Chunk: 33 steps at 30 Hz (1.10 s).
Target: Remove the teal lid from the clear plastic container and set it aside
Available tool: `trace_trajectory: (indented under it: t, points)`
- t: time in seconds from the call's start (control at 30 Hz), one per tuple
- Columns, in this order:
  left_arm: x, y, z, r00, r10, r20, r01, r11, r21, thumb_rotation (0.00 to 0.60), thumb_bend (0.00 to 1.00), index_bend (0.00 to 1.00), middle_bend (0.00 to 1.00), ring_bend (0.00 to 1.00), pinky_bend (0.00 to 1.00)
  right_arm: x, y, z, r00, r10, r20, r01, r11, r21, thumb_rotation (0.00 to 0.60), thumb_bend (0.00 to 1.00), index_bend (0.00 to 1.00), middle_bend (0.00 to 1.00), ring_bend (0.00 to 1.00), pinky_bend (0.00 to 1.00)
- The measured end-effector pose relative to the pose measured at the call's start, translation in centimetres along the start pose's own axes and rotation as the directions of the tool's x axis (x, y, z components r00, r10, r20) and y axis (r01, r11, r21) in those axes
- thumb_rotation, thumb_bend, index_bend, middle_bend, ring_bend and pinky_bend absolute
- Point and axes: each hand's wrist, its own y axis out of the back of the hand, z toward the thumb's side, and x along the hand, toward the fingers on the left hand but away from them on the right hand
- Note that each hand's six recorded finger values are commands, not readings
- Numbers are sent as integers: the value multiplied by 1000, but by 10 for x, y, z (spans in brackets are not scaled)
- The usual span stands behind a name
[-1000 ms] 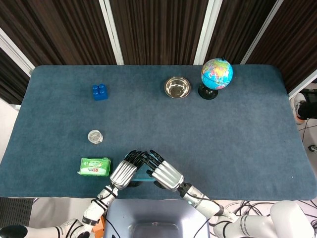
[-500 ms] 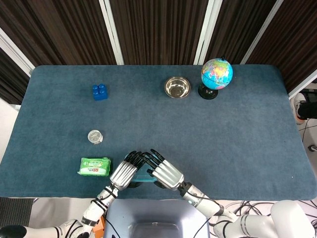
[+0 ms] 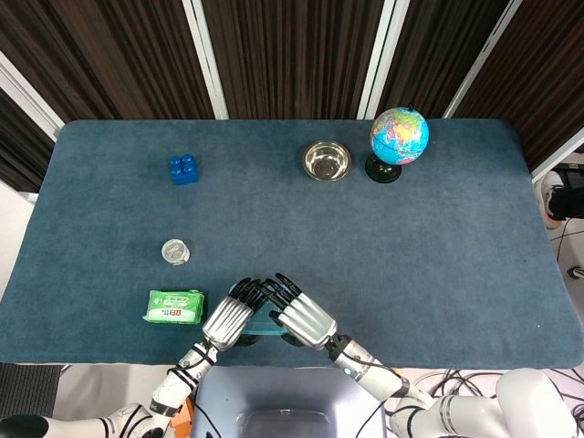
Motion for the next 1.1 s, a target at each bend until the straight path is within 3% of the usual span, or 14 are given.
trace_trajectory:
  t: [0.57,0.9,1.1]
  points:
    - [-1,-6,-3,1000,-17,-9,17,1000,13,600,251,245,418,391,443,0,12,-3,1000,-18,15,18,1000,-16,600,252,592,0,0,0]
    - [-2,-5,-4,1000,-3,0,3,1000,2,600,269,366,603,432,480,0,12,-4,1000,-12,20,12,1000,-25,600,252,593,0,0,0]
    - [-1,-5,-7,1000,4,-10,-4,1000,-10,600,280,392,632,449,488,3,11,-4,1000,-3,16,3,1000,-29,600,252,589,0,0,0]
